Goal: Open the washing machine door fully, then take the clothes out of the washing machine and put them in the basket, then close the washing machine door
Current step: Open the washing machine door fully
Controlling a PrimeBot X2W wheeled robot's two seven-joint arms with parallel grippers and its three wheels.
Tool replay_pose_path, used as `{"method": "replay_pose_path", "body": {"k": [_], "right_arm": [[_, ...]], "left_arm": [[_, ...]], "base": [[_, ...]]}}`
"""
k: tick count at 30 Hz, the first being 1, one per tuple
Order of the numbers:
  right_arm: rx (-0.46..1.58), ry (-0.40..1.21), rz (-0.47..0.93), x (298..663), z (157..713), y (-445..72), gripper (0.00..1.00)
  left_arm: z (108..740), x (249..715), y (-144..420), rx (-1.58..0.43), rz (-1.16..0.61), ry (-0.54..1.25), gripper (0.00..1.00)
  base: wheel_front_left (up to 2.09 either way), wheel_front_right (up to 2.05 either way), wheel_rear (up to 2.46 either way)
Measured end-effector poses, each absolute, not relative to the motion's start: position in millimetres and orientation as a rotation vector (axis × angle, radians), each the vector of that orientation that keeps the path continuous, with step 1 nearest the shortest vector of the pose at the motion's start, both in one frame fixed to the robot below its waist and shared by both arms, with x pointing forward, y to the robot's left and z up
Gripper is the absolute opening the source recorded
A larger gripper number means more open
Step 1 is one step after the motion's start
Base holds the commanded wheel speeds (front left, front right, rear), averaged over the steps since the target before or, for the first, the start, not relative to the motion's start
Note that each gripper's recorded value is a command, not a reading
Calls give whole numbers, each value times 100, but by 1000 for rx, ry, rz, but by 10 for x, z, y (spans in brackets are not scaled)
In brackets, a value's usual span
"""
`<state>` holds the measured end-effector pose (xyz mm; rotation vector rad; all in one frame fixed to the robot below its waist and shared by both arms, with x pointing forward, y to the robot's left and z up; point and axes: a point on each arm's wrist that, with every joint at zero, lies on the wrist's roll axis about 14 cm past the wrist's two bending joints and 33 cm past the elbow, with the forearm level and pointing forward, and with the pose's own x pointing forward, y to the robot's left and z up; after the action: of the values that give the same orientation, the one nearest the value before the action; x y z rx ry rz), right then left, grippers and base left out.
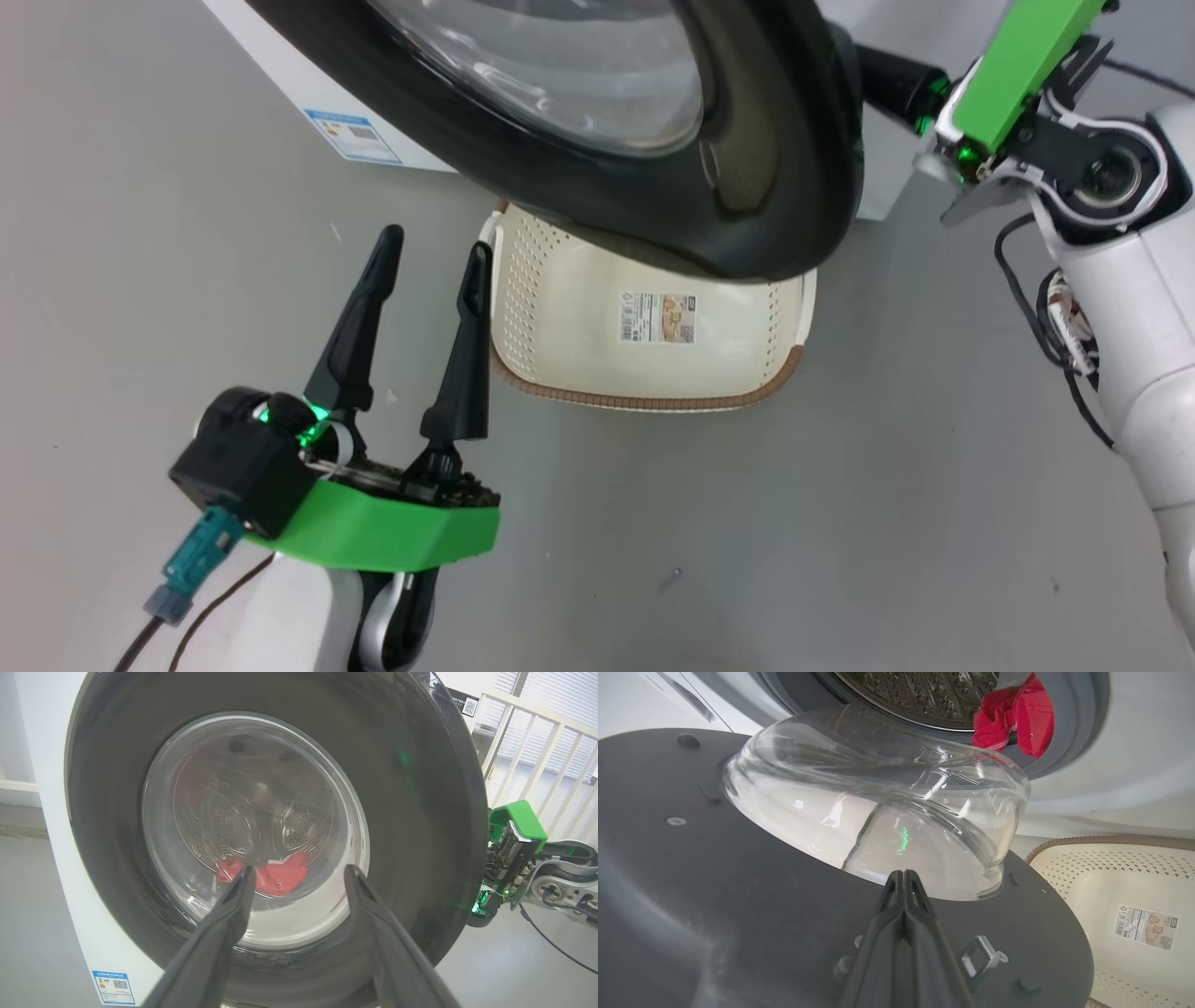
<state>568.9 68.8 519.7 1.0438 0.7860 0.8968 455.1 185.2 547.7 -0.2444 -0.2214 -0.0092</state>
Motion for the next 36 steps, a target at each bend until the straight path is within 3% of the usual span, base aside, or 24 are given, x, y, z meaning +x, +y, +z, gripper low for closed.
{"method": "replay_pose_path", "body": {"k": [36], "right_arm": [[991,927,1184,4233,5432,1207,0]], "left_arm": [[5743,3588,2375,-238,199,-275,100]], "base": [[0,0,0]]}}
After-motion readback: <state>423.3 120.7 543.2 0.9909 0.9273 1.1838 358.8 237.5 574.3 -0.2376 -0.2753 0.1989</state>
